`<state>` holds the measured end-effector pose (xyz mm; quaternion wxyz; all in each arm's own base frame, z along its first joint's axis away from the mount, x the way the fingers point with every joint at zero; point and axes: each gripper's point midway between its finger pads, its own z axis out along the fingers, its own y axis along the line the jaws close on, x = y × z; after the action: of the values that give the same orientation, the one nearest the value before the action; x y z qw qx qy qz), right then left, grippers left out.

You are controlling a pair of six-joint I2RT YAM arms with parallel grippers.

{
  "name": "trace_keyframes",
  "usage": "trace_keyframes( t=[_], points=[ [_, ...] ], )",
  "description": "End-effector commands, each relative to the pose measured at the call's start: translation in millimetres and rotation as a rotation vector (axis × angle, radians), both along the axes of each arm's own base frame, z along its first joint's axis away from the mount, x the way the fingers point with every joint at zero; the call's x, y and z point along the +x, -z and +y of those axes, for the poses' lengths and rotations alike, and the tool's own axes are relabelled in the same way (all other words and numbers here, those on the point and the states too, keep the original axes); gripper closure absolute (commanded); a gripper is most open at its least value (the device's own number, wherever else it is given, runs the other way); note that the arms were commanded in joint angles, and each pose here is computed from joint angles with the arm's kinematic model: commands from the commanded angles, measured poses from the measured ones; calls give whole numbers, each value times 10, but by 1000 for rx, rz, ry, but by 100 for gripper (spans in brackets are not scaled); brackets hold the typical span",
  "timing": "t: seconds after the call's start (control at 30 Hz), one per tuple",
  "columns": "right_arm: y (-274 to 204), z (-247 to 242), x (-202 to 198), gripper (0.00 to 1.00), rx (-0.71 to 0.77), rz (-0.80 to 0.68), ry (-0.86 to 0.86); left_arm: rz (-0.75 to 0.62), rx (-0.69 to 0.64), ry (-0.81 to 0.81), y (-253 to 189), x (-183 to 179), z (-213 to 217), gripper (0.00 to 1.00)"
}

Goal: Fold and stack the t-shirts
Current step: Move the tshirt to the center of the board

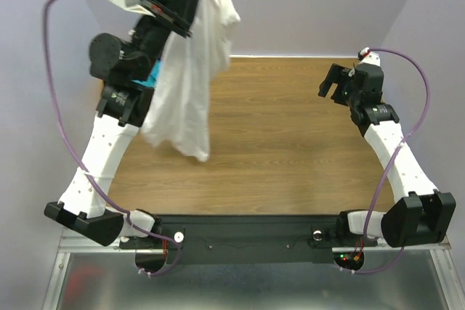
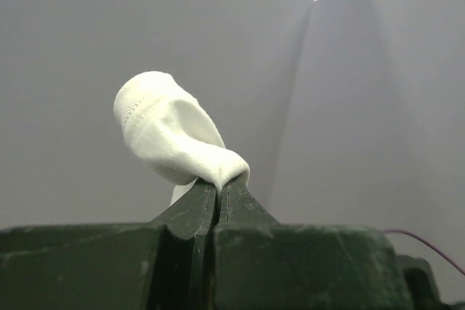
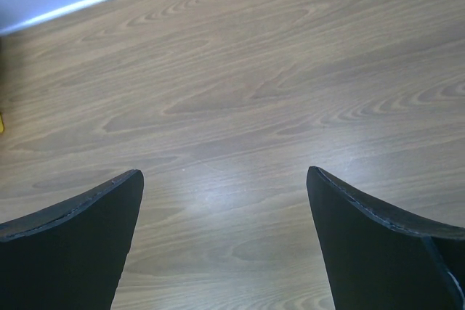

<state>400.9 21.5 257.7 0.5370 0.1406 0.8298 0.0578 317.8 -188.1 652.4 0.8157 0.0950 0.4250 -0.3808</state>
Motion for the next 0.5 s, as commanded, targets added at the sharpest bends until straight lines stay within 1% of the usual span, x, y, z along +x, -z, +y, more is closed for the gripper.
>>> trace_keyframes(
  t=[0.0,0.03,0.07,0.1,0.13,0.17,0.23,0.3,0.33,0.37,0.43,0.47],
  points=[
    [-503,-140,-119,0,-21,-143,67,120,-7,161,528,-17,-573,100],
    [-506,-169,-165,0,-29,-141,79,174,15,185,748,48,-717,100],
    [-504,-242,-212,0,-42,-140,115,238,28,209,971,119,-845,97],
    [-530,-277,-285,0,-51,-149,131,341,77,231,1430,253,-1065,65],
    [-515,-316,-325,0,-61,-145,149,397,96,227,1660,339,-1140,33],
    [-491,-386,-378,0,-77,-135,182,492,139,228,2027,471,-1260,2],
    [-443,-423,-478,0,-103,-122,188,574,193,222,2360,562,-1348,1],
    [-391,-431,-523,0,-123,-106,179,662,233,178,2665,657,-1344,1],
    [-332,-424,-542,0,-128,-91,170,680,239,147,2735,699,-1310,1],
    [-287,-394,-545,0,-126,-80,151,700,270,126,2852,711,-1286,1],
    [-137,-291,-519,0,-115,-45,89,733,288,64,2992,771,-1204,1],
    [-68,-240,-506,0,-107,-28,60,784,321,39,3181,787,-1174,1]
  ],
)
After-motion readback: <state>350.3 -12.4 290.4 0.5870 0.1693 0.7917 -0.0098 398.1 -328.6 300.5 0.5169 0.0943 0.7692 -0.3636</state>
